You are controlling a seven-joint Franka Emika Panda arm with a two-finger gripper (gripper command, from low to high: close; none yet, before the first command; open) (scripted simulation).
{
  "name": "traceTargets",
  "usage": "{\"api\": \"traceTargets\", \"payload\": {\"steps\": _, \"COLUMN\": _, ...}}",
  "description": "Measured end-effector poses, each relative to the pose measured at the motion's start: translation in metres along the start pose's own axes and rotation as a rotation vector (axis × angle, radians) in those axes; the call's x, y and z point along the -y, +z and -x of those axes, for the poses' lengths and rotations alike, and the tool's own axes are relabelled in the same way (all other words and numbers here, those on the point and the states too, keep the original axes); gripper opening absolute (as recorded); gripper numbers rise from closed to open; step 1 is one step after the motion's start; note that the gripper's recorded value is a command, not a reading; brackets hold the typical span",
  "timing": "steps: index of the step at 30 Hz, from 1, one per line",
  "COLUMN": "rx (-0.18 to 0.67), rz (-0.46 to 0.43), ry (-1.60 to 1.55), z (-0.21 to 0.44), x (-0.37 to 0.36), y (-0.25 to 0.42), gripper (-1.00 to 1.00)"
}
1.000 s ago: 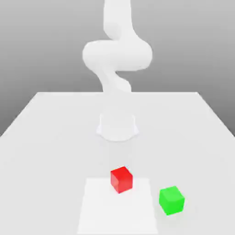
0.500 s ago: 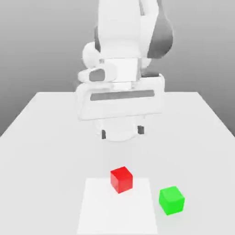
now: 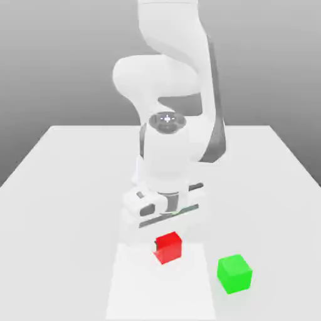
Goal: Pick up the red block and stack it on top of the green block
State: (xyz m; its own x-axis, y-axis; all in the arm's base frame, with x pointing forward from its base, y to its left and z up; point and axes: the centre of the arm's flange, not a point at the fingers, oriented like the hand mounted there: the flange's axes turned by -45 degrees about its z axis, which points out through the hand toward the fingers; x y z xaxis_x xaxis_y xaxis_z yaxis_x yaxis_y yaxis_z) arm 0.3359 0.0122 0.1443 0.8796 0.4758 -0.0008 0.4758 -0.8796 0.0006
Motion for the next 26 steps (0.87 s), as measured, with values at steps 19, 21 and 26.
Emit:
{"api": "traceTargets", "payload": {"steps": 19, "rx": 0.0, "rz": -0.001, "ry": -0.247, "z": -0.124, "x": 0.098, "y": -0.084, "gripper": -1.0}}
{"api": "traceTargets", "payload": {"steps": 21, "rx": 0.0, "rz": -0.001, "ry": -0.233, "z": -0.126, "x": 0.092, "y": -0.063, "gripper": -1.0}}
{"api": "traceTargets", "payload": {"steps": 26, "rx": 0.0, "rz": -0.001, "ry": -0.23, "z": -0.125, "x": 0.091, "y": -0.042, "gripper": 1.0}}
